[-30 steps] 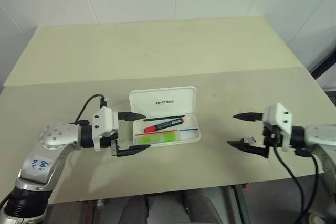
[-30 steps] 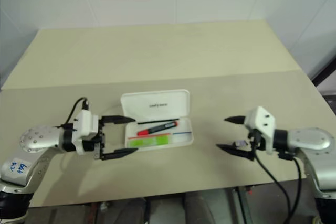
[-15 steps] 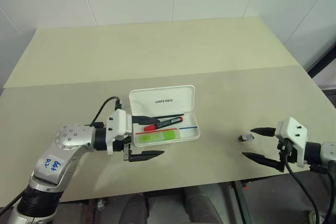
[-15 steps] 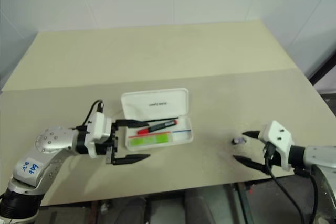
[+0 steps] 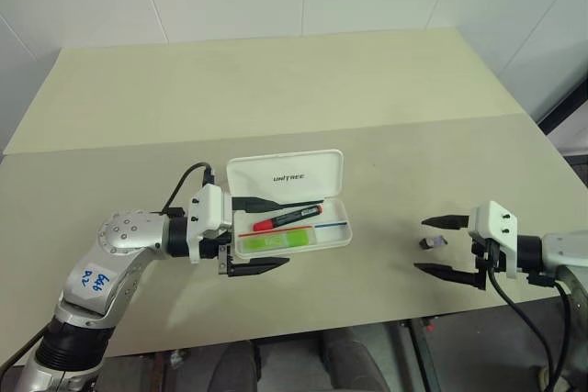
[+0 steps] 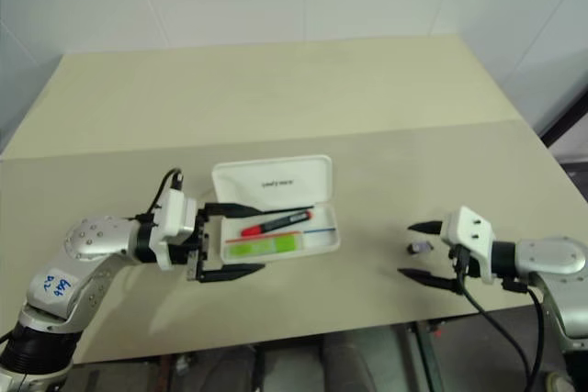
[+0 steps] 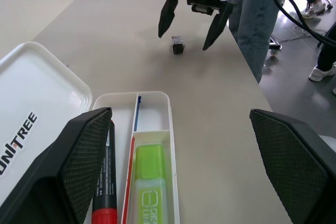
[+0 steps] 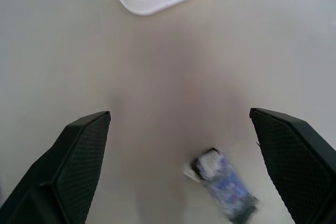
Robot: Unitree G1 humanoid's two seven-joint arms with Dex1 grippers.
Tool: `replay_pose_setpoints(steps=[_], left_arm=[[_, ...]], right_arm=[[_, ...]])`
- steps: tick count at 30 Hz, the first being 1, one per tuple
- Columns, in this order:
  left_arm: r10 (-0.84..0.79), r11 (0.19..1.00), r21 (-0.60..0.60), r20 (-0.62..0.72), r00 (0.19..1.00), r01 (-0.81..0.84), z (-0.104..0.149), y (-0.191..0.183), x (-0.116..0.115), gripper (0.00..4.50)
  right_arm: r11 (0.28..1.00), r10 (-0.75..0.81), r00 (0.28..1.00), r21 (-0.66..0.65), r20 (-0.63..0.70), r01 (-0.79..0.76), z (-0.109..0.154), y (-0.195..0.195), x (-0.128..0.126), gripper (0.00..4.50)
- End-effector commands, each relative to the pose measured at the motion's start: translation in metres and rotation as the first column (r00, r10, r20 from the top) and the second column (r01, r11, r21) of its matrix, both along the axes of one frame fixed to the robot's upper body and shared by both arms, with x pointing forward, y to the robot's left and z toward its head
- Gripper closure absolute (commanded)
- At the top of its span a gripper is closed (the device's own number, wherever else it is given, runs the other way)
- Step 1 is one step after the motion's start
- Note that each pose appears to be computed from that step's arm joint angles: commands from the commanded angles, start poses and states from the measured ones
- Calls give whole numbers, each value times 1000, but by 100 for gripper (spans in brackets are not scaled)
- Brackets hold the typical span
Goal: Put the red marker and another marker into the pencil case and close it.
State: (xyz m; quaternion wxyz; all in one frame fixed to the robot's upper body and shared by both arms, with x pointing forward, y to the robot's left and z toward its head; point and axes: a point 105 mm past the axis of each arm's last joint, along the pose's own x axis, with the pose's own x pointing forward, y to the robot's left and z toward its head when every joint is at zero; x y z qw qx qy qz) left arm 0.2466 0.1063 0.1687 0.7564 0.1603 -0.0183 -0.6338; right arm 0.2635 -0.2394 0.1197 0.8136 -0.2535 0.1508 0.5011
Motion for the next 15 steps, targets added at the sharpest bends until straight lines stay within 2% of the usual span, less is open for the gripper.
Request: replay_pose_setpoints(steps=[1, 8, 15], left_arm=[[0, 1000, 0, 40, 999, 0, 9, 1, -3, 0], [16, 1000, 3, 50, 999, -16, 10, 3, -3, 0], [24, 1000, 5, 58, 998, -24, 12, 3, -2, 0]], right_arm=[[998, 34, 999, -59, 0, -34, 3, -12, 3, 1], [993, 58, 998, -98, -35, -61, -2, -25, 11, 1], [993, 86, 996, -76, -33, -89, -7, -17, 18, 1]])
